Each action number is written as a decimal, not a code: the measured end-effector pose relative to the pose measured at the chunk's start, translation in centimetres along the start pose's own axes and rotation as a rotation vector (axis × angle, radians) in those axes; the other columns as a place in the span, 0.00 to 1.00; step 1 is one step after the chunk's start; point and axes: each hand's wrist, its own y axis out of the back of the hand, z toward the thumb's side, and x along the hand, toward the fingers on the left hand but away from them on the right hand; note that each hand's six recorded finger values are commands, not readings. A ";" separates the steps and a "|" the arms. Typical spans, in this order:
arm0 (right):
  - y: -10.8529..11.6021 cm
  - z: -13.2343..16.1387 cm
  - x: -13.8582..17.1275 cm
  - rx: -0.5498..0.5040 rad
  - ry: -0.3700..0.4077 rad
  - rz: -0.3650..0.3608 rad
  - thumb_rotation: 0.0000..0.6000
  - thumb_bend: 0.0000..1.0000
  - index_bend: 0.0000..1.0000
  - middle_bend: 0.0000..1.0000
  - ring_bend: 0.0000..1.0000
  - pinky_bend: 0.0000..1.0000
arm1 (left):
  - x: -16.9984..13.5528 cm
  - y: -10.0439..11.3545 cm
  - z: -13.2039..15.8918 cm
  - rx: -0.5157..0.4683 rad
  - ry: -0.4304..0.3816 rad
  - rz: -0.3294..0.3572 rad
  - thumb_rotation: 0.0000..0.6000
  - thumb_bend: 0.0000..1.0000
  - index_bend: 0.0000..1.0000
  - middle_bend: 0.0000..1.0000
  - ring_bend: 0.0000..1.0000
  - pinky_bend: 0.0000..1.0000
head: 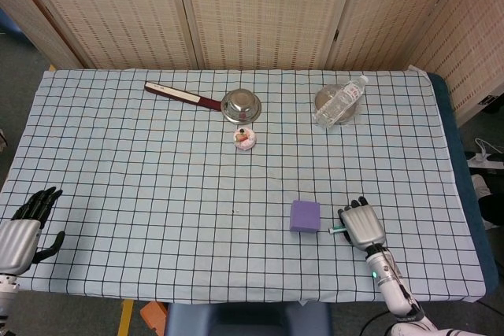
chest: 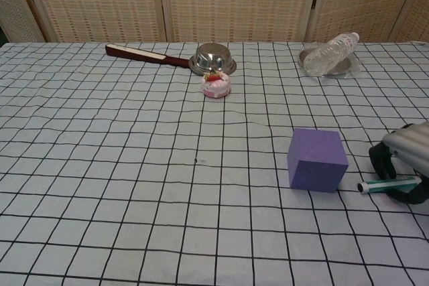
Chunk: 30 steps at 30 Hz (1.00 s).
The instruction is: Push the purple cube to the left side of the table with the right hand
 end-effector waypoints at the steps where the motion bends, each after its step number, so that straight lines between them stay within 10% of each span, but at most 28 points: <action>1: 0.0 0.0 0.0 0.003 0.001 0.001 1.00 0.29 0.63 0.60 0.39 0.33 | 0.0 0.0 0.0 -0.002 0.003 -0.002 1.00 0.45 0.00 0.00 0.00 0.17; 9: -0.5 -0.3 0.0 0.009 0.004 0.009 1.00 0.34 0.76 0.72 0.54 0.53 | 0.1 0.1 -0.3 -0.007 0.023 0.007 1.00 0.45 0.00 0.00 0.00 0.17; 30: 3.4 -2.0 0.1 -0.062 -0.017 -0.124 1.00 0.41 0.92 0.82 0.66 0.59 | 0.0 0.2 0.0 -0.018 0.006 0.003 1.00 0.45 0.00 0.00 0.00 0.18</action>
